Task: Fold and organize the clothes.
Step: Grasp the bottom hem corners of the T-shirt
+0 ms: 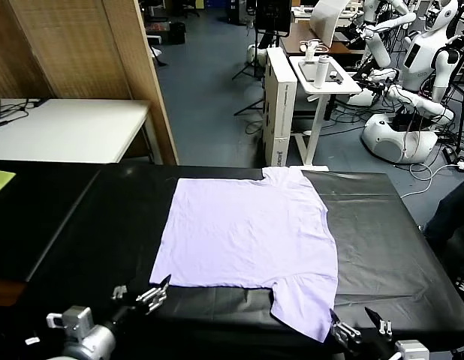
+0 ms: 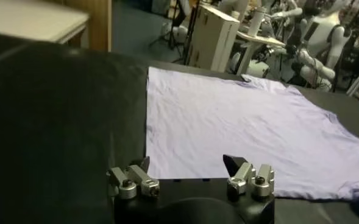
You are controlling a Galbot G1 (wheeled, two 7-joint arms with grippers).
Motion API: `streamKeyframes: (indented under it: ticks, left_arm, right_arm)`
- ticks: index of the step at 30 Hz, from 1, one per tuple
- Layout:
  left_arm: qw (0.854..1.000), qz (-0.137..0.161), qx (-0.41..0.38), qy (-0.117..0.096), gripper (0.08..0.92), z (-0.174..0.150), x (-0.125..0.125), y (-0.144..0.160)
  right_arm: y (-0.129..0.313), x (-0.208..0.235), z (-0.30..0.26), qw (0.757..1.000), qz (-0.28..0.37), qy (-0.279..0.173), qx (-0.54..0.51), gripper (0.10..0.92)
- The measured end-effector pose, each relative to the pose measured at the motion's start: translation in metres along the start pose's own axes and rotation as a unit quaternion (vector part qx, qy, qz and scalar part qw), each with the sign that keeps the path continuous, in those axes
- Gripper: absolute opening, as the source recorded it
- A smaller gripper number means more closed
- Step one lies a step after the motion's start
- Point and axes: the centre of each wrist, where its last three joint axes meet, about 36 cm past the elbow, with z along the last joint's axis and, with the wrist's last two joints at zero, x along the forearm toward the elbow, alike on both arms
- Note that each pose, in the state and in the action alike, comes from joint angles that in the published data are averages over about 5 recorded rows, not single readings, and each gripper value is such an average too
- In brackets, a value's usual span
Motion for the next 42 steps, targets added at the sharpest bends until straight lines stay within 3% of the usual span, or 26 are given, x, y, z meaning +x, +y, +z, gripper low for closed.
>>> streamKeyframes:
  ticks: [12, 27, 32, 39, 42]
  left_arm:
    - [1.0, -0.016, 0.017, -0.002, 0.907, 0.011, -0.018, 0.01]
    - [0.999, -0.024, 0.036, 0.018, 0.907, 0.028, -0.032, 0.018]
    - [0.999, -0.026, 0.037, 0.019, 0.902, 0.03, -0.032, 0.019]
    - [0.999, -0.027, 0.035, 0.02, 0.729, 0.03, -0.033, 0.02]
    - [0.999, -0.027, 0.036, 0.02, 0.689, 0.031, -0.034, 0.021]
  right_arm:
    - [0.014, -0.013, 0.01, 1.0, -0.018, 0.008, -0.011, 0.907]
    - [0.019, -0.013, 0.018, 0.999, -0.02, 0.023, -0.015, 0.891]
    - [0.016, -0.015, 0.021, 0.999, -0.014, 0.027, -0.016, 0.797]
    - [0.014, -0.017, 0.024, 0.999, -0.014, 0.031, -0.017, 0.683]
    - [0.014, -0.017, 0.024, 0.999, -0.014, 0.031, -0.018, 0.555]
